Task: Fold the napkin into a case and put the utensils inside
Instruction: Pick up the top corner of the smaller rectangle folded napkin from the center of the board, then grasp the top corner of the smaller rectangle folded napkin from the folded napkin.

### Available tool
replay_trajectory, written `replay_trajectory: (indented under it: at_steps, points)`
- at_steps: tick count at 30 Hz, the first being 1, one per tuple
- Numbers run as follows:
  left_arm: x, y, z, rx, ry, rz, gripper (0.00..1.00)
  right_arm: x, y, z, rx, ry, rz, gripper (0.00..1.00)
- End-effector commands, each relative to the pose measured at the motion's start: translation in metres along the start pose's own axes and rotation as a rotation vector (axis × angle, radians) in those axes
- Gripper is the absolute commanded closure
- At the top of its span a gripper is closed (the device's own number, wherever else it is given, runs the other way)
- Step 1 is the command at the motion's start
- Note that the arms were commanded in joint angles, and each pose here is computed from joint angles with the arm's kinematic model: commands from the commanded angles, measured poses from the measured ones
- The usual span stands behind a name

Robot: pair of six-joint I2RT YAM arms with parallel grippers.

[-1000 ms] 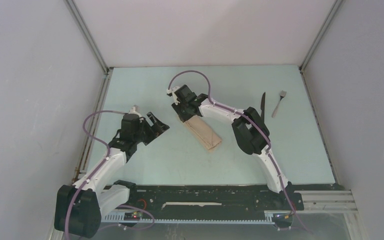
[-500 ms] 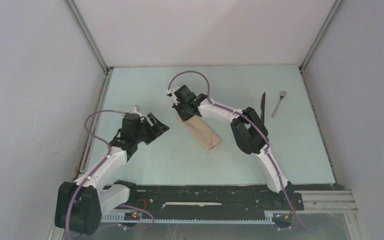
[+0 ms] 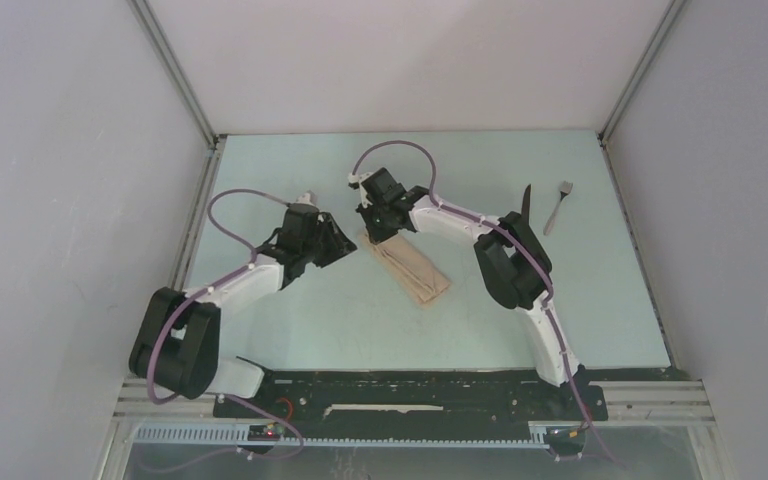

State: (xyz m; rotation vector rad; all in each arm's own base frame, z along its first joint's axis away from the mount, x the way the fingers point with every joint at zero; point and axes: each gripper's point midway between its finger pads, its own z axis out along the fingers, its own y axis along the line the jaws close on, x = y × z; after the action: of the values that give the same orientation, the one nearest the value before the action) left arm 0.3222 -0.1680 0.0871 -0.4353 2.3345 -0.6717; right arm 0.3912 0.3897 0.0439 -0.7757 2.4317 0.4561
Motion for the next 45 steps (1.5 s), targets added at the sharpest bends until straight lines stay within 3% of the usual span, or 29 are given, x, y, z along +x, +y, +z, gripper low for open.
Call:
replay_trajectory:
  at_steps: [1,8,16,25,45]
  points:
    - [-0.018,-0.020,0.017,0.009,-0.058,0.060,0.55,-0.021,0.002,-0.028,-0.031,-0.069,0.049,1.00]
    - [-0.008,-0.037,0.041,0.008,-0.057,0.135,0.72,-0.020,-0.005,-0.035,-0.038,-0.081,0.102,1.00]
    - [0.009,-0.042,0.058,-0.008,-0.025,0.179,0.73,-0.028,-0.009,-0.044,-0.061,-0.107,0.138,1.00]
    - [0.016,-0.053,0.075,-0.005,-0.016,0.212,0.68,-0.033,-0.008,-0.048,-0.081,-0.118,0.152,1.00]
    - [0.022,-0.038,0.089,-0.199,-0.009,0.346,0.71,-0.033,-0.009,-0.049,-0.094,-0.116,0.163,1.00]
